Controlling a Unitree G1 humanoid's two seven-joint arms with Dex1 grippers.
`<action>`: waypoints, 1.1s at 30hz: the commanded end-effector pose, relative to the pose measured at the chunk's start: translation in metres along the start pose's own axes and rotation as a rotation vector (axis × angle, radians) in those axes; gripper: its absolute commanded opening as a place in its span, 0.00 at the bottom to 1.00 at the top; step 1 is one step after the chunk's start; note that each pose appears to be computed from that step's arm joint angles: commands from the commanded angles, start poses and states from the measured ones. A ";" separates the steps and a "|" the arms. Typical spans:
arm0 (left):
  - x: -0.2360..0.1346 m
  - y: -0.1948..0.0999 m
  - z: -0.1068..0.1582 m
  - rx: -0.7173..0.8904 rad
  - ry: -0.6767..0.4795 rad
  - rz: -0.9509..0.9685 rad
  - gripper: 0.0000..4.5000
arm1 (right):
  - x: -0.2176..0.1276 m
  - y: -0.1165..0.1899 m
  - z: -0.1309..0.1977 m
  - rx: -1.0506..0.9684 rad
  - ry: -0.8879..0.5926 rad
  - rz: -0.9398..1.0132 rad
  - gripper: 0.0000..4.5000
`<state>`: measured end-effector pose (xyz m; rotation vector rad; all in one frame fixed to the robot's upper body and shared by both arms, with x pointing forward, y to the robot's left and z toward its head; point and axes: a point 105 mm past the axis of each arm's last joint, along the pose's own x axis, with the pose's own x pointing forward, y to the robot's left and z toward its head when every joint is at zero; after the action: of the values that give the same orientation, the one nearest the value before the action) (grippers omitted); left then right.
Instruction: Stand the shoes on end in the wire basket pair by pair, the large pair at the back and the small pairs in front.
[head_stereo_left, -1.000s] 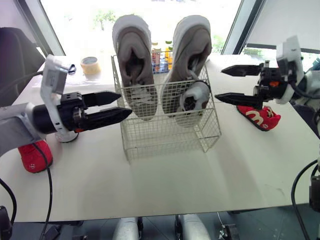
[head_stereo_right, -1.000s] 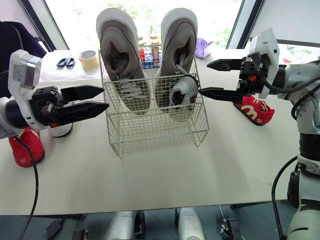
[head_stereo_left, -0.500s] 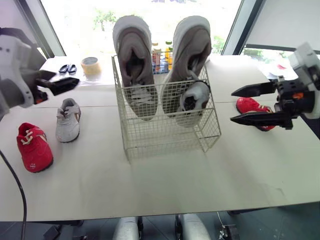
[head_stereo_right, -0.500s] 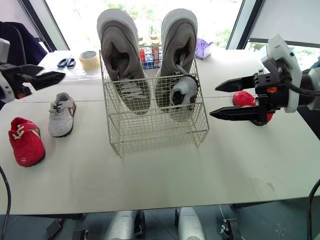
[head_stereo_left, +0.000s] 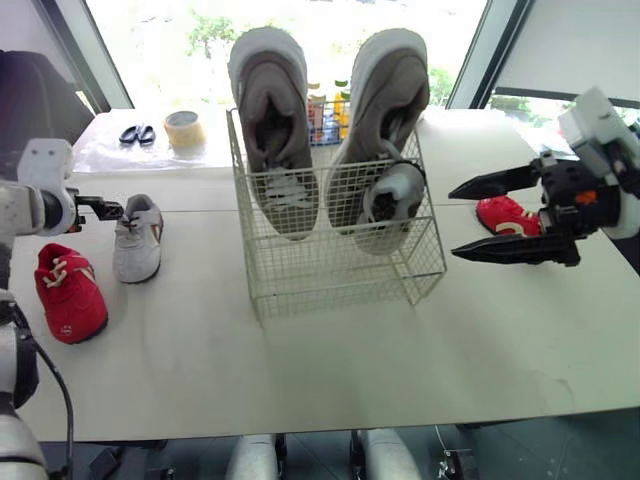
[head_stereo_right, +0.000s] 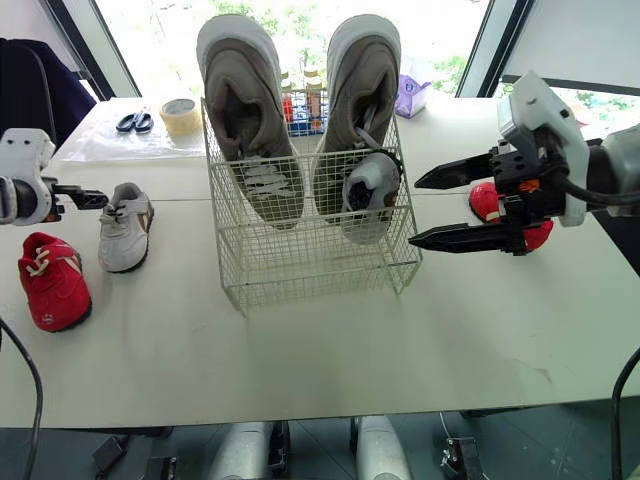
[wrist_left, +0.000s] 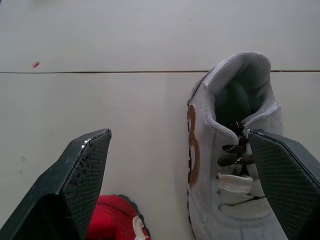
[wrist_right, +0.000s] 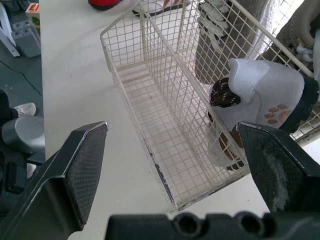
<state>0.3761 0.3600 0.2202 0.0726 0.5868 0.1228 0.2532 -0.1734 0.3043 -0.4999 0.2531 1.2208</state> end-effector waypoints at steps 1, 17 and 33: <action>0.008 0.002 -0.001 0.027 0.014 -0.001 1.00 | -0.005 0.002 0.008 -0.049 0.002 -0.029 0.99; 0.042 -0.007 -0.059 -0.025 0.225 -0.068 0.01 | -0.005 0.001 0.006 -0.016 0.008 -0.038 1.00; 0.037 -0.012 -0.031 -0.162 0.107 -0.066 0.00 | 0.012 -0.013 -0.008 0.005 -0.014 0.000 1.00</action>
<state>0.3870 0.3572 0.1695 -0.0986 0.7097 0.1050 0.2676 -0.1701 0.2865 -0.4611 0.2894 1.2290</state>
